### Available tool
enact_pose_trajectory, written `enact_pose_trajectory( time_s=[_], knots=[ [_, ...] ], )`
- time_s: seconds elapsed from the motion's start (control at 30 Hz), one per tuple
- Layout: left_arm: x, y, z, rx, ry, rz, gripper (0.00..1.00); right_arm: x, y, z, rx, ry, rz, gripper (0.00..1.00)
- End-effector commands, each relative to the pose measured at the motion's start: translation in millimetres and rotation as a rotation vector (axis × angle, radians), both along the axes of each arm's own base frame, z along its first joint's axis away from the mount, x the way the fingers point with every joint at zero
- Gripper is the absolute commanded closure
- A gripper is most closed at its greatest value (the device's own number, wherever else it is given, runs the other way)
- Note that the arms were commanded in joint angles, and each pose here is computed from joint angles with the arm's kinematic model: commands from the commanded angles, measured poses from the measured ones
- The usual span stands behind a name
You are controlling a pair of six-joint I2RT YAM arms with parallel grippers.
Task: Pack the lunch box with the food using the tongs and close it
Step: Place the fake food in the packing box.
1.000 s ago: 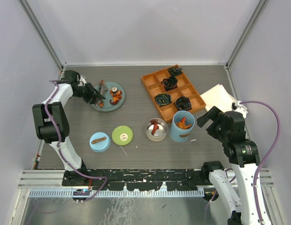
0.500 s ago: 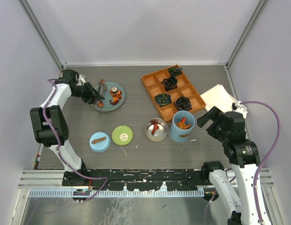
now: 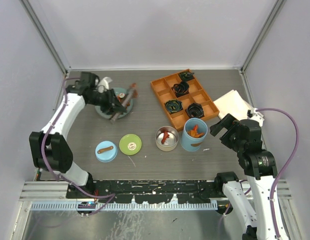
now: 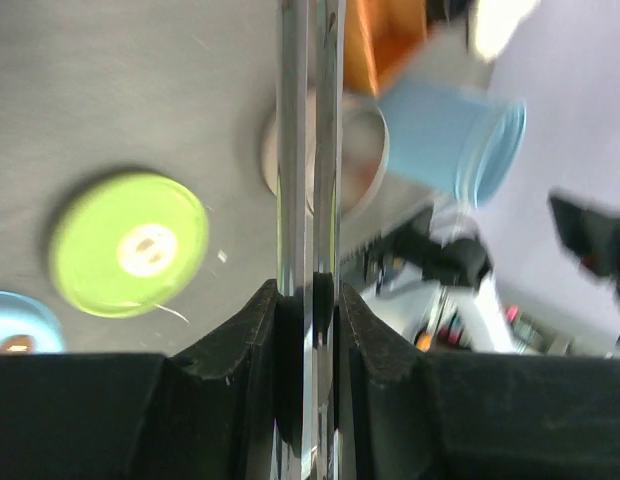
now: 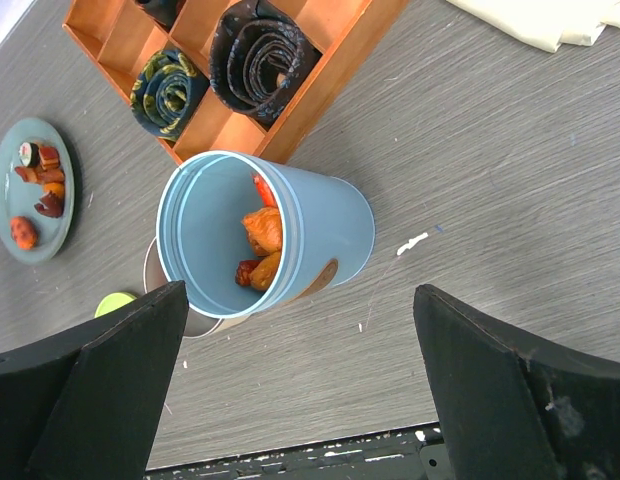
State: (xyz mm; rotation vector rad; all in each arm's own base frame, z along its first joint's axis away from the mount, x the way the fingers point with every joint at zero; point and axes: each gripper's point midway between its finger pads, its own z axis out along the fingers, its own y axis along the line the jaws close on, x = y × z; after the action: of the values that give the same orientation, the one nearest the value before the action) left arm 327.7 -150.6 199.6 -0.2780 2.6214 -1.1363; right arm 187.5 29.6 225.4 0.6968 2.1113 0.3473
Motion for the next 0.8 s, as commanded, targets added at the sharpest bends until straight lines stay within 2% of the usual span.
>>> enact_pose_trajectory(
  time_s=[0.0, 0.13, 0.2, 0.27, 0.4, 0.53, 0.77],
  knots=[
    [-88, -64, 26, -0.047, 0.000, -0.330, 1.00, 4, 0, 16, 0.005, -0.063, 0.000, 0.00],
    [-137, -88, 28, -0.075, 0.042, -0.485, 1.00, 1, -3, 18, -0.009, -0.071, -0.011, 0.00],
    [-154, -91, 26, -0.047, 0.057, -0.530, 1.00, 1, -2, 18, -0.005, -0.072, -0.004, 0.00],
    [-163, -89, 21, -0.027, 0.084, -0.534, 1.00, 1, -2, 16, -0.004, -0.064, -0.003, 0.00],
    [-180, -97, 24, -0.096, 0.119, -0.547, 1.00, -1, -2, 14, -0.001, -0.066, -0.008, 0.00],
    [-198, -109, 13, -0.107, 0.164, -0.584, 0.99, -2, -2, 13, 0.004, -0.069, -0.010, 0.00],
    [-205, -138, 0, -0.099, 0.184, -0.614, 0.98, -2, -2, 11, 0.003, -0.064, -0.013, 0.00]
  ],
)
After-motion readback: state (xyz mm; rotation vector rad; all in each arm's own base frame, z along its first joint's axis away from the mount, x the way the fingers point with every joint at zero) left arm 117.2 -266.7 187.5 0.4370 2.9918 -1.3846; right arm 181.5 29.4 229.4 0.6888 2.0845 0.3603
